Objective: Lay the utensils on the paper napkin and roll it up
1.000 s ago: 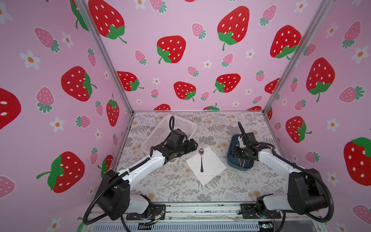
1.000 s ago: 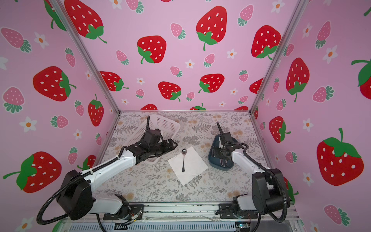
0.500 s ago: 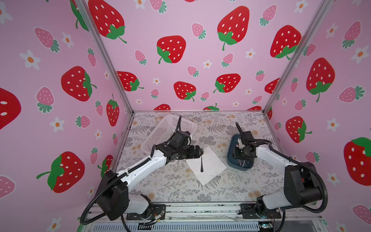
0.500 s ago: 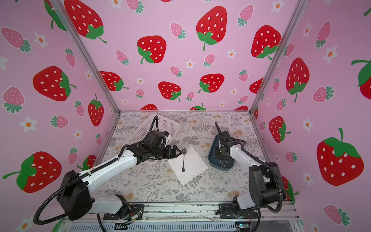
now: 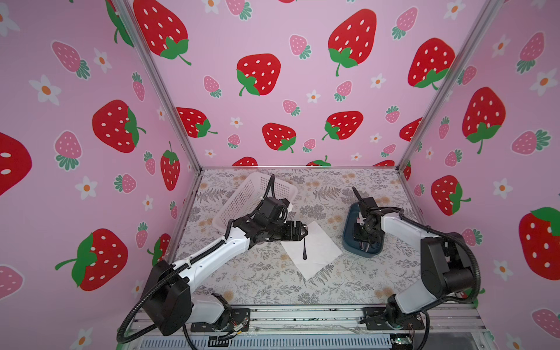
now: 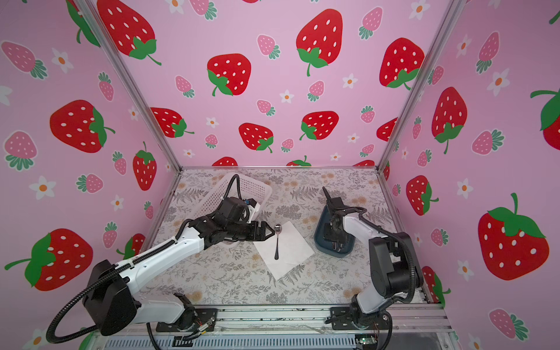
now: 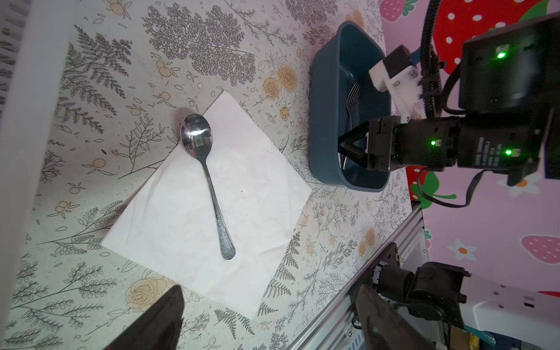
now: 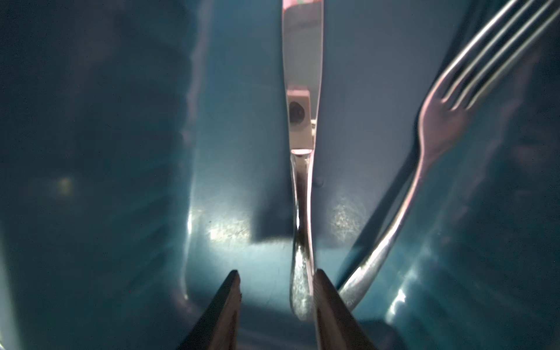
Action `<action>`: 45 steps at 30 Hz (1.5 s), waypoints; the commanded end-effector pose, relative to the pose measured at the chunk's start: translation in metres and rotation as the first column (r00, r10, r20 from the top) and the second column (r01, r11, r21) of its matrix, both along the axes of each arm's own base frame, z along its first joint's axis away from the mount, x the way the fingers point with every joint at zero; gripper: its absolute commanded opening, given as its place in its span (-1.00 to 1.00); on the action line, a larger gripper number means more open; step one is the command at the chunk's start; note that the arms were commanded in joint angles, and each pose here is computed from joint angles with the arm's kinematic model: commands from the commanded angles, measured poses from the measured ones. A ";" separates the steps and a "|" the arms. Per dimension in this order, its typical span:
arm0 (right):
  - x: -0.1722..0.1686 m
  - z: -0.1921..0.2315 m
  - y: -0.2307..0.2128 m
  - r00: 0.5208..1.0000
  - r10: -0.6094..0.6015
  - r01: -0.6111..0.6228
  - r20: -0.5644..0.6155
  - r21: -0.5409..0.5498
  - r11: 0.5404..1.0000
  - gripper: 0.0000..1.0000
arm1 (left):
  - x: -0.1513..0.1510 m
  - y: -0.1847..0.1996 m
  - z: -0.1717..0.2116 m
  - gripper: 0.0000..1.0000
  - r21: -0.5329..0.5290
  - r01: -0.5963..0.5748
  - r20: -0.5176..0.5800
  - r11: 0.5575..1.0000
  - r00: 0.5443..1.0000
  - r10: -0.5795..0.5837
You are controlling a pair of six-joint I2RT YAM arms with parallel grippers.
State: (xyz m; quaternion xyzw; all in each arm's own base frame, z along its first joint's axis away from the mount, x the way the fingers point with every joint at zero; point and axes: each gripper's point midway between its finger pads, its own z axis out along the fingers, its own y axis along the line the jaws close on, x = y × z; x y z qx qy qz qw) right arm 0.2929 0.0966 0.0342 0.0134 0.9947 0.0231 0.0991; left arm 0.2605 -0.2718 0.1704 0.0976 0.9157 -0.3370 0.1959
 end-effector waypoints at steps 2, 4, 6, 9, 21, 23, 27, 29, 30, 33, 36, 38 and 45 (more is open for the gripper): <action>0.002 -0.001 -0.008 1.000 -0.008 0.006 -0.022 -0.054 0.999 -0.14 | -0.002 -0.003 0.009 0.82 -0.016 0.025 0.028 1.000 0.999 -0.024; 0.002 -0.005 -0.009 0.999 -0.005 0.003 -0.032 -0.059 0.998 -0.14 | -0.002 -0.002 0.010 0.82 -0.015 0.022 0.031 1.000 0.999 -0.022; 0.001 -0.009 -0.010 0.999 -0.004 0.001 -0.039 -0.068 0.998 -0.13 | -0.002 -0.002 0.010 0.82 -0.013 0.022 0.033 1.000 0.999 -0.022; 0.000 -0.015 -0.012 0.998 -0.005 0.001 -0.055 -0.082 0.997 -0.13 | -0.001 -0.002 0.010 0.82 -0.013 0.020 0.032 1.000 0.999 -0.020; 0.006 -0.016 -0.010 0.998 0.016 -0.020 -0.055 -0.084 0.996 -0.13 | 0.000 -0.003 0.014 0.82 -0.029 0.002 0.021 1.000 1.000 -0.001; 0.010 -0.014 -0.014 0.998 0.008 -0.014 -0.055 -0.117 0.993 -0.14 | 0.001 -0.005 0.015 0.82 -0.041 0.001 0.016 0.999 1.000 0.000; 0.020 -0.006 -0.020 1.000 -0.004 0.000 -0.028 -0.145 0.989 -0.14 | 0.001 -0.007 0.015 0.82 -0.041 0.008 0.012 0.999 1.000 -0.007; 0.026 -0.002 -0.024 1.000 -0.012 0.009 -0.017 -0.150 0.989 -0.14 | 0.000 -0.006 0.015 0.82 -0.036 0.011 0.011 0.999 1.000 -0.011; 0.030 0.000 -0.027 1.000 -0.023 0.021 -0.011 -0.149 0.989 -0.14 | 0.000 -0.006 0.015 0.82 -0.033 0.012 0.010 0.999 1.000 -0.011; 0.037 -0.001 -0.027 1.000 -0.028 0.026 -0.014 -0.112 0.993 -0.16 | 0.001 -0.007 0.017 0.82 -0.035 0.012 0.013 0.999 1.000 -0.012; 0.038 -0.005 -0.033 0.999 -0.041 0.036 -0.033 -0.139 0.990 -0.17 | 0.002 -0.008 0.017 0.82 -0.030 0.019 0.013 0.999 1.000 -0.018; 0.036 -0.007 -0.040 0.997 -0.063 0.055 -0.042 -0.168 0.984 -0.17 | 0.003 -0.009 0.017 0.82 -0.030 0.021 0.011 0.999 1.000 -0.021; 0.027 -0.014 -0.054 0.992 -0.125 0.116 -0.029 -0.211 0.970 -0.24 | 0.003 -0.009 0.016 0.82 -0.025 0.025 0.009 0.999 1.000 -0.024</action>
